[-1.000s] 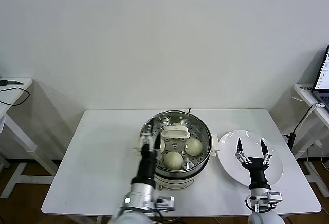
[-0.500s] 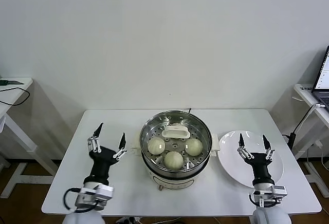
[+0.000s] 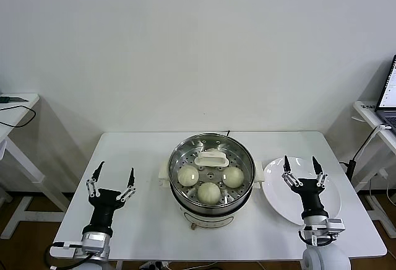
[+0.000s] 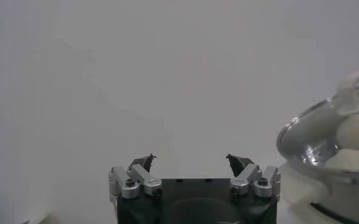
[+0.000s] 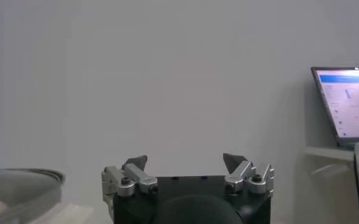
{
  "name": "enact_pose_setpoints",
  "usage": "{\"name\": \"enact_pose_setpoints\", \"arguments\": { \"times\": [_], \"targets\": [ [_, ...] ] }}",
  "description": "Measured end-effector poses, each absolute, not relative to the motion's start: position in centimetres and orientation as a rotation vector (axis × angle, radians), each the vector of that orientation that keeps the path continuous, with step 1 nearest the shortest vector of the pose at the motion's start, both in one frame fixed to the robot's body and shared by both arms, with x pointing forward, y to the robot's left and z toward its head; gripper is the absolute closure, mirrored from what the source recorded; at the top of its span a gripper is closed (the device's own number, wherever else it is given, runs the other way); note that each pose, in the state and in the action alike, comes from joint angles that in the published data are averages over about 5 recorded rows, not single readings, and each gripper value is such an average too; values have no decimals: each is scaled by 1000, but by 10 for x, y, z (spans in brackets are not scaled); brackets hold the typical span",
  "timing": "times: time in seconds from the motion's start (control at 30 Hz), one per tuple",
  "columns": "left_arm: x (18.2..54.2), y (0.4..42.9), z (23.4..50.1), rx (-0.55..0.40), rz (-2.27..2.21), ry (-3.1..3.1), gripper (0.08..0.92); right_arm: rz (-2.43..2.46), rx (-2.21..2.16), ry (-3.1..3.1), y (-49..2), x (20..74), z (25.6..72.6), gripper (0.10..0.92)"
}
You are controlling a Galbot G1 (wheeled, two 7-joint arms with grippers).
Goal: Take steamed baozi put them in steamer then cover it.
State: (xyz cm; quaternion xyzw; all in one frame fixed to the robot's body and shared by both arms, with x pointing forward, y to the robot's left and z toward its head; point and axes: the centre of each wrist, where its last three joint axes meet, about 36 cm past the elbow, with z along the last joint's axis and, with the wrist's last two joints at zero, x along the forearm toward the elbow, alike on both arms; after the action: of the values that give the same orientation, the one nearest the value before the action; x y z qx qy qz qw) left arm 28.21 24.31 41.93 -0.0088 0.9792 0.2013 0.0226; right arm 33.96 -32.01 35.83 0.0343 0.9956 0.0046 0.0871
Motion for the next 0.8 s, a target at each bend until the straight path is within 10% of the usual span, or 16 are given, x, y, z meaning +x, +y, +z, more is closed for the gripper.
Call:
{"name": "enact_pose_setpoints", "arguments": {
  "times": [0.8],
  "targets": [
    [275,254,414,-49,489,3026,177,8,84,2997,-312,326,367,200]
  ]
}}
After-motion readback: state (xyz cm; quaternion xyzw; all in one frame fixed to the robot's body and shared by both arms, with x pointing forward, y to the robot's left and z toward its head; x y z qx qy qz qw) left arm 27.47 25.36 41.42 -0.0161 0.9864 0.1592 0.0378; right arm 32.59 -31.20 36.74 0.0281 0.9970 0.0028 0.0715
